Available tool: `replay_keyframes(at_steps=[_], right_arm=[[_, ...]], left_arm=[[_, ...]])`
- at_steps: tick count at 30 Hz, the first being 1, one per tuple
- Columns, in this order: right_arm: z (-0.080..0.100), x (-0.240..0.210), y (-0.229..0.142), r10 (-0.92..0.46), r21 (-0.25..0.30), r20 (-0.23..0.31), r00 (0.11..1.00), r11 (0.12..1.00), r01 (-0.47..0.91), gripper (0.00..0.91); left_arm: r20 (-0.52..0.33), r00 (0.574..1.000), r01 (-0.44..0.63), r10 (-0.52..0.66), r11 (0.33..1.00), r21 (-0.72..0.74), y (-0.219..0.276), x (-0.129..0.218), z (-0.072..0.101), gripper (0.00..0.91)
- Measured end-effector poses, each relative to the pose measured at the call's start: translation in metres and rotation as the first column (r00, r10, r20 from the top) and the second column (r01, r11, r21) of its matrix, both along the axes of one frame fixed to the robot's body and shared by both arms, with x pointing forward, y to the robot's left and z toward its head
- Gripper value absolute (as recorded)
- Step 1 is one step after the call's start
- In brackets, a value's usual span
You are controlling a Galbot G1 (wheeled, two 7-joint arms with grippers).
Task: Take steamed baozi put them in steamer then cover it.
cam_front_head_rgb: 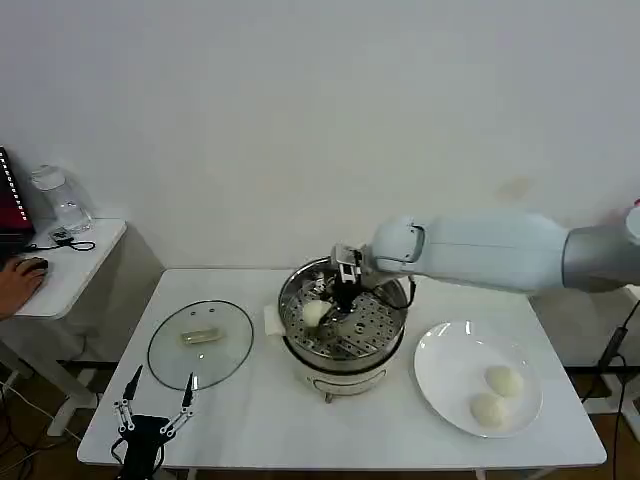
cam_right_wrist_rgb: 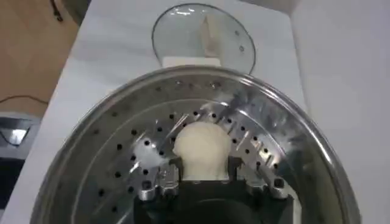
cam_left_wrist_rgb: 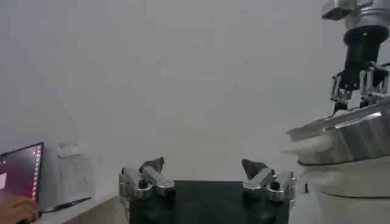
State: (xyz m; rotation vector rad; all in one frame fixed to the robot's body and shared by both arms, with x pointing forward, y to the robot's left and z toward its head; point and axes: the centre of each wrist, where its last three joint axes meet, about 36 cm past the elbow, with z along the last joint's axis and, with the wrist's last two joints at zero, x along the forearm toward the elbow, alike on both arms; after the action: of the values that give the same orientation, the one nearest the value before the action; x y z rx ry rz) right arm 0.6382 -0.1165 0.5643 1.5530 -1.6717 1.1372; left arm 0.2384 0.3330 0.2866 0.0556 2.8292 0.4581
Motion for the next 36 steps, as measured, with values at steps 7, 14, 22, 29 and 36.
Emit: replay_keyframes(at_steps=[7,14,22,29,36], right_arm=[[-0.006,-0.001,0.002,-0.005,-0.001,-0.006,1.0,1.0,0.005,0.907],[0.001,0.001,-0.001,-0.013,0.013,0.005,1.0,1.0,0.012,0.907],[0.035,-0.001,-0.03,0.013,0.047,0.029,0.999,0.999,-0.014,0.907],[0.078,-0.009,-0.1,0.07,0.027,0.057,0.996,0.997,-0.071,0.907],[0.102,-0.035,-0.187,0.127,-0.044,0.054,0.99,0.991,-0.124,0.907]], left_arm=[[-0.001,1.0,-0.003,0.003,1.0,-0.005,-0.002,-0.002,-0.001,0.907],[-0.002,1.0,0.0,0.0,1.0,-0.007,-0.004,-0.003,-0.001,0.907],[-0.002,1.0,0.012,-0.012,1.0,-0.007,-0.005,-0.004,-0.001,0.907],[0.0,1.0,0.024,-0.024,1.0,-0.002,-0.007,0.0,0.0,0.907],[-0.008,0.999,0.036,-0.036,0.999,0.008,-0.009,-0.001,-0.002,0.907]])
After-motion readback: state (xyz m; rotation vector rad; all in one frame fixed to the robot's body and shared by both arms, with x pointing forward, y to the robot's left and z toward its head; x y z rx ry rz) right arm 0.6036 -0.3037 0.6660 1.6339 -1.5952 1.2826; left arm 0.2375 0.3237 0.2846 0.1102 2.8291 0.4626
